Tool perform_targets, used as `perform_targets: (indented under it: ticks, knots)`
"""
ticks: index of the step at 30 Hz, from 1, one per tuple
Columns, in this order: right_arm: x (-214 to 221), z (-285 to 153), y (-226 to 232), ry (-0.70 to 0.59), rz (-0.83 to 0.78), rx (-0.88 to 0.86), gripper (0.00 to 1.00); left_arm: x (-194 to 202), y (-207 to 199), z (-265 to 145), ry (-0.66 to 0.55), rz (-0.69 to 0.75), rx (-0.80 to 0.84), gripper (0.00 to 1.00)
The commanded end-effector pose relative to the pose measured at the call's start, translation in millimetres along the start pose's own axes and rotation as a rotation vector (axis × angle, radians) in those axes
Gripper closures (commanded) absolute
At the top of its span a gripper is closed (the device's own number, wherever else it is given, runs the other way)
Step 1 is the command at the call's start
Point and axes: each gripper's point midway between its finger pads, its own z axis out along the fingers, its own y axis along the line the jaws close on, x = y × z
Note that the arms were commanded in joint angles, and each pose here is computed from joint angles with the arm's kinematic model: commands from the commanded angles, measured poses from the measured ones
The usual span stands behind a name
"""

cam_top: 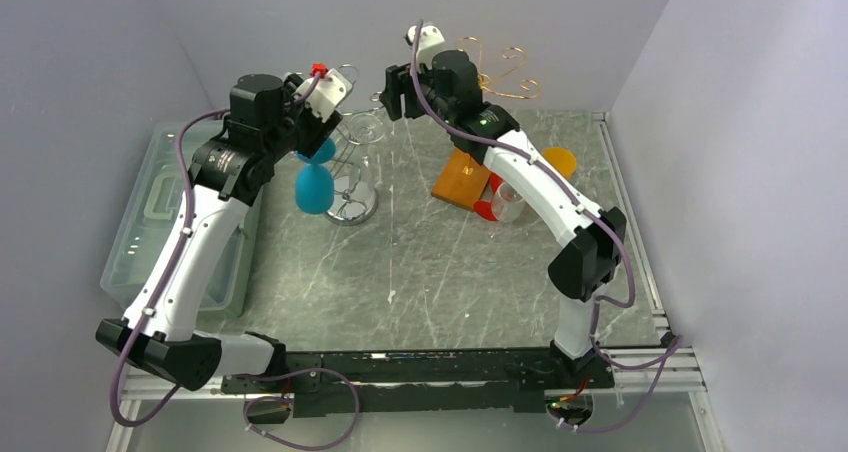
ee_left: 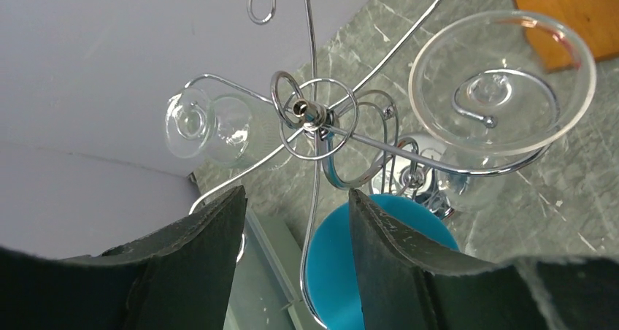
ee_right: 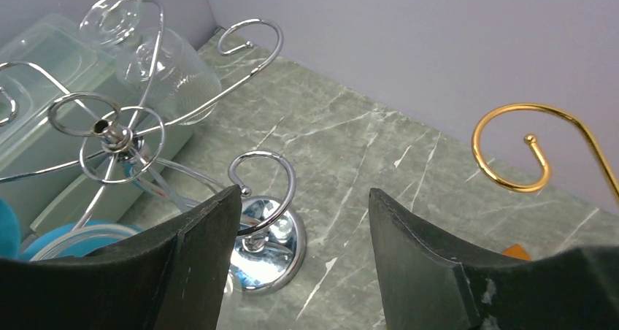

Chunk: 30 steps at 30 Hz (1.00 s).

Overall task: Place the wine glass upside down on the wine glass rack
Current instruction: Adjust the wine rack at the center of the board.

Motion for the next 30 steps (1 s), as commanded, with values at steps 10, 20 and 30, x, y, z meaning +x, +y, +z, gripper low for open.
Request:
perform_targets:
  ticks: [10,20,30]
  knots:
    - [-14.4,9.6,9.1,-0.046,0.089,-0.089,0.43,-10.6,32.3,22.1,-0.036,-0.028,-0.059,0.41]
    - [-7.9,11.1,19.4,-0.027,0.124,-0.144,0.51,-22.4,35.9,33.2,-0.069,-0.079,-0.010,0.42]
    - [7.0,8.5,21.5,-0.001,0.160,-0.154,0.67,-14.2,28.0,41.8,-0.051,-0.075,0.025,0.43]
